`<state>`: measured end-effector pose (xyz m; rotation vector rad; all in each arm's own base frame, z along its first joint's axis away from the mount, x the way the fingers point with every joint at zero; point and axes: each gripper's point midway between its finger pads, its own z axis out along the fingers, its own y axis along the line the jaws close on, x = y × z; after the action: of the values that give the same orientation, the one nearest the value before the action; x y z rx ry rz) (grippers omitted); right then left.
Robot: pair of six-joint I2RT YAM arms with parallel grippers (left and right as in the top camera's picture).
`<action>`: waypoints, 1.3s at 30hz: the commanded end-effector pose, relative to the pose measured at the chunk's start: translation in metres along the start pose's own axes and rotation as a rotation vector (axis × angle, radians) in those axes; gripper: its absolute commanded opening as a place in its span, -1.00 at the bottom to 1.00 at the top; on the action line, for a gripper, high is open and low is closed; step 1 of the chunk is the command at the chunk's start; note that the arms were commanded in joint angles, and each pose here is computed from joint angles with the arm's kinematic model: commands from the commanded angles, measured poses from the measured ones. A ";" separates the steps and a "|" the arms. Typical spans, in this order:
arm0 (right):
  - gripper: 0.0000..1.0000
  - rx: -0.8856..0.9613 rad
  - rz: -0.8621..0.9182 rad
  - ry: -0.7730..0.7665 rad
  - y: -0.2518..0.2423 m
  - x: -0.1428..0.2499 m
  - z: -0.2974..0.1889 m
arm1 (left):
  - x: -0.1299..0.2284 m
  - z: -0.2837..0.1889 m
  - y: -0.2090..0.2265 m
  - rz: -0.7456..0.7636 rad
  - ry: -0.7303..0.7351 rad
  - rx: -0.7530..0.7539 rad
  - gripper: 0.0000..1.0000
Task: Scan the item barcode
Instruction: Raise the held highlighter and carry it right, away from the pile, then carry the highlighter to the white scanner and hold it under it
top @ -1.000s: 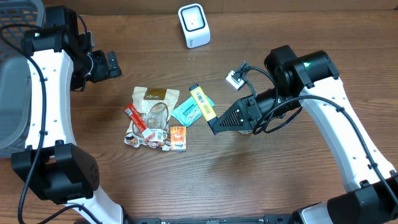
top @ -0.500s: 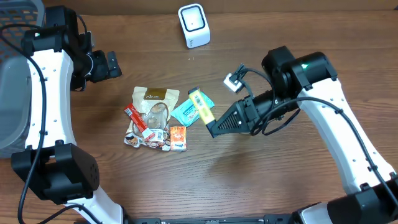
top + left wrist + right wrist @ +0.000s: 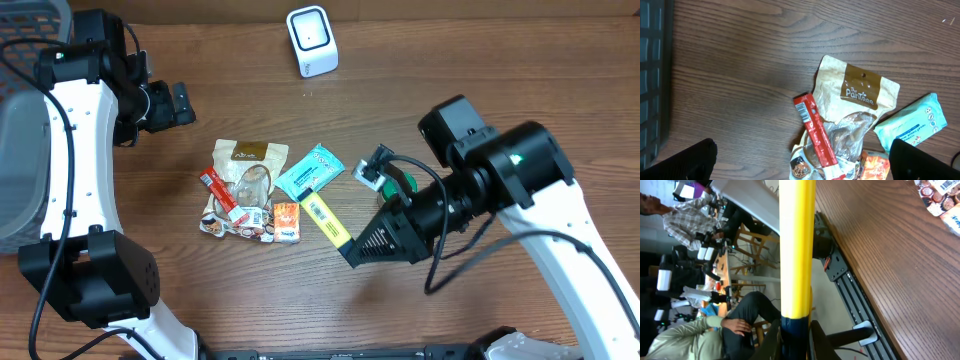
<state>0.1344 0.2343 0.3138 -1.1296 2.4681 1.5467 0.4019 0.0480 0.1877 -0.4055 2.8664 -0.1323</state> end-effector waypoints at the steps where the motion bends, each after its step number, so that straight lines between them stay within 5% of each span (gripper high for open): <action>1: -0.93 0.013 -0.019 -0.006 0.007 0.008 -0.002 | 0.001 -0.001 -0.002 0.017 -0.002 0.008 1.00; 13: -0.93 0.258 -0.032 0.029 -0.037 0.008 -0.008 | 0.001 -0.001 -0.002 0.017 -0.002 0.008 1.00; 18: -0.93 0.426 0.216 -0.029 -0.088 -0.018 -0.008 | 0.001 -0.001 -0.002 0.017 -0.002 0.008 0.99; 24: -0.93 0.514 0.315 0.026 -0.132 -0.045 -0.004 | 0.001 -0.001 -0.002 0.017 -0.002 0.008 1.00; 32: -0.93 0.724 0.244 -0.039 -0.157 -0.125 -0.043 | 0.001 -0.001 -0.002 0.017 -0.002 0.008 0.99; 39: -0.92 1.060 0.002 -0.228 -0.215 -0.202 -0.085 | 0.001 -0.001 -0.002 0.018 -0.002 0.008 1.00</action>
<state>0.4072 0.2441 0.2773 -0.6597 2.5333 0.4159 0.4018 0.0480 0.1876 -0.4012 2.8673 -0.1318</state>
